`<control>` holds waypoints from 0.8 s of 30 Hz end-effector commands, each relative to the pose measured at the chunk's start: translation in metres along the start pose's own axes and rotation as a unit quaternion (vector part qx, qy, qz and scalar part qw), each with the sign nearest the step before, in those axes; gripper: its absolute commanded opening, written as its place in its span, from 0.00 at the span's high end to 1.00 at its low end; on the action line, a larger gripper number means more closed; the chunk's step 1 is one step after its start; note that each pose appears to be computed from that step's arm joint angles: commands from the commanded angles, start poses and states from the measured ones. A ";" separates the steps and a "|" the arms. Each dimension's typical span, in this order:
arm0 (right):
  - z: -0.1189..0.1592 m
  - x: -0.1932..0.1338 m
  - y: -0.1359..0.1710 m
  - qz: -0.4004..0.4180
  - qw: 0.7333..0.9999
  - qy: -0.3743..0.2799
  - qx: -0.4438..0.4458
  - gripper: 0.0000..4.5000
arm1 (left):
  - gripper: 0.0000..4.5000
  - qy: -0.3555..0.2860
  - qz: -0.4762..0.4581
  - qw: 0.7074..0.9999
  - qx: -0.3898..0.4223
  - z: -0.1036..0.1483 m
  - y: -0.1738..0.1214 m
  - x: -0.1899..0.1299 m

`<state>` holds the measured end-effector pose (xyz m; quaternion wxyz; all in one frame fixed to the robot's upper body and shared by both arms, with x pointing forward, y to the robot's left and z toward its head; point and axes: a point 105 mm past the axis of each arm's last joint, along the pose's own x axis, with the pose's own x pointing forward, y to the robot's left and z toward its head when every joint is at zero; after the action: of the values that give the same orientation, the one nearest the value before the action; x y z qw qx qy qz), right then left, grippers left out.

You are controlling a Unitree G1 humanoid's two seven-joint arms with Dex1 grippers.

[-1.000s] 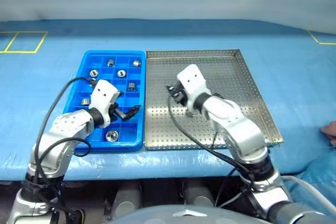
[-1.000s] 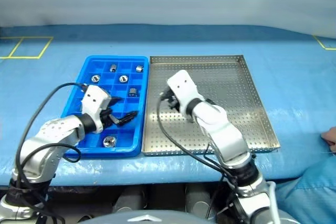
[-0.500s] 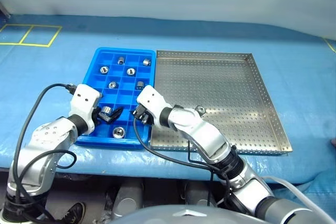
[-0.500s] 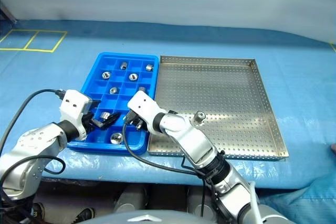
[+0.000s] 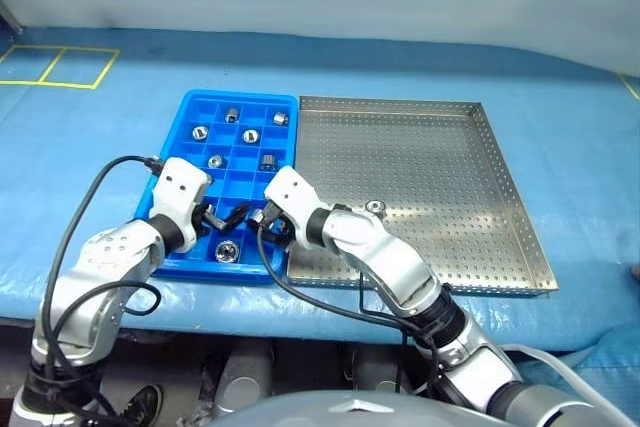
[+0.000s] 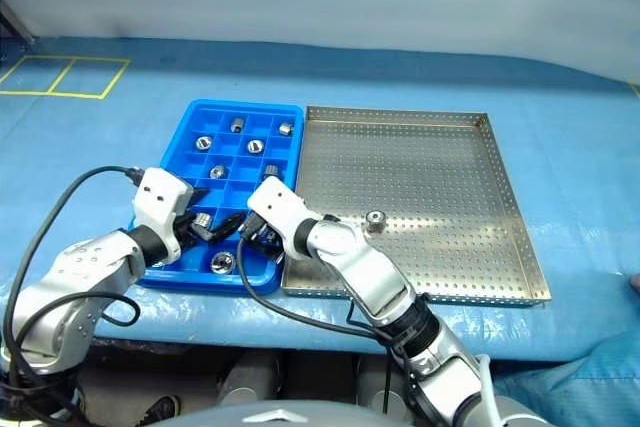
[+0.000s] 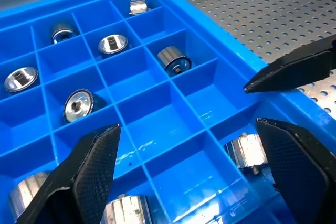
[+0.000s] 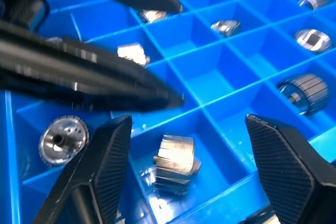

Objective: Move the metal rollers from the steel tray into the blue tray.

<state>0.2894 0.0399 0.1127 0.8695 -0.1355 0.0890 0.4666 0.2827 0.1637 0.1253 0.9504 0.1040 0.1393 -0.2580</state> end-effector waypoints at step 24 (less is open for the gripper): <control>-0.065 -0.087 -0.071 -0.223 0.965 0.087 0.105 0.19 | 0.00 -0.032 -0.192 0.981 0.016 0.016 -0.077 0.046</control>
<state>0.2942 -0.0839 0.0808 0.9439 -0.0997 0.1966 0.2461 0.2817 0.0715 0.1078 0.8818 0.0769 0.1423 -0.4430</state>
